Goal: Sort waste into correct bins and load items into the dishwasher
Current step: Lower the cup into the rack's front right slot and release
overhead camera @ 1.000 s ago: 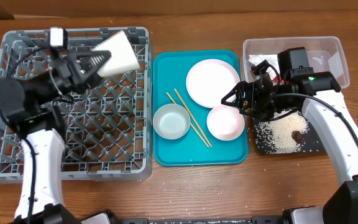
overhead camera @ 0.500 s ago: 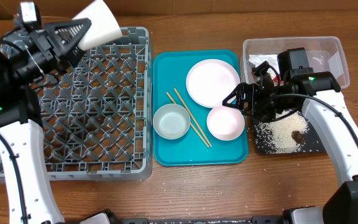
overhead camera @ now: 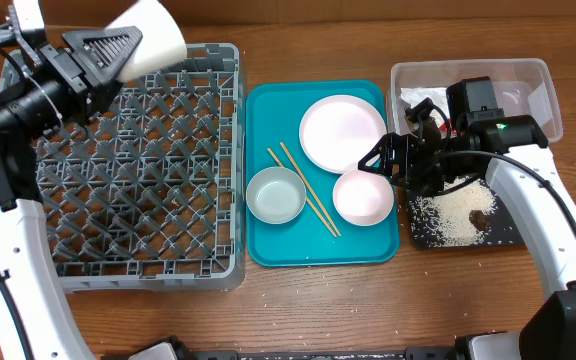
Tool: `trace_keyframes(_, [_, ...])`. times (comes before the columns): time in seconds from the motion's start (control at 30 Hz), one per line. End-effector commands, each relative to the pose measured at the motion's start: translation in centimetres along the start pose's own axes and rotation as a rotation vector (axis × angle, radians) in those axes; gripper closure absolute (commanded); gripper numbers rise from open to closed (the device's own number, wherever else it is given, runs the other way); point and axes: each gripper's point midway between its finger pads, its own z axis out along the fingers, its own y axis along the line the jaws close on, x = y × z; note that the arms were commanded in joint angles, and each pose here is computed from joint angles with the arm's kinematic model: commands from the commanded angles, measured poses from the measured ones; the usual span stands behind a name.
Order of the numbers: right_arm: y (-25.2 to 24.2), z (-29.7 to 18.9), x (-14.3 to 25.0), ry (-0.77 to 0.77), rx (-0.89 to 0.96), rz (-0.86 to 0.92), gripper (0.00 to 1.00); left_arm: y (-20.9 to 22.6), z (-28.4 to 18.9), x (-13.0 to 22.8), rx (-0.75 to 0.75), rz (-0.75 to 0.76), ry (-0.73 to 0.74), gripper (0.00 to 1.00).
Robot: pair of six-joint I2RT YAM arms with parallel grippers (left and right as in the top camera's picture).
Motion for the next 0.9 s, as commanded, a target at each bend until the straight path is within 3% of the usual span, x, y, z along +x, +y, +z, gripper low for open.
trace_keyframes(0.0, [0.2, -0.2, 0.0, -0.009, -0.001, -0.025, 0.12, 0.2, -0.1, -0.1, -0.129, 0.185, -0.054, 0.89])
trace_keyframes(0.23, [0.2, -0.2, 0.0, -0.009, 0.001, -0.025, 0.11, 4.8, 0.2, 4.7, -0.418, 0.167, 0.073, 0.91])
trace_keyframes(0.27, [0.1, -0.2, -0.1, -0.011, 0.006, -0.025, 0.00, 5.7, -0.1, 5.5, -0.477, 0.160, 0.096, 0.92])
trace_keyframes(0.53, [-0.1, -0.2, -0.1, -0.014, 0.017, -0.024, 0.00, 11.2, -4.2, 12.3, -0.915, 0.092, 0.304, 0.96])
trace_keyframes(0.87, [-0.4, -0.2, -0.2, -0.020, 0.035, -0.024, 0.00, 16.5, -5.3, 17.8, -1.174, 0.007, 0.468, 0.96])
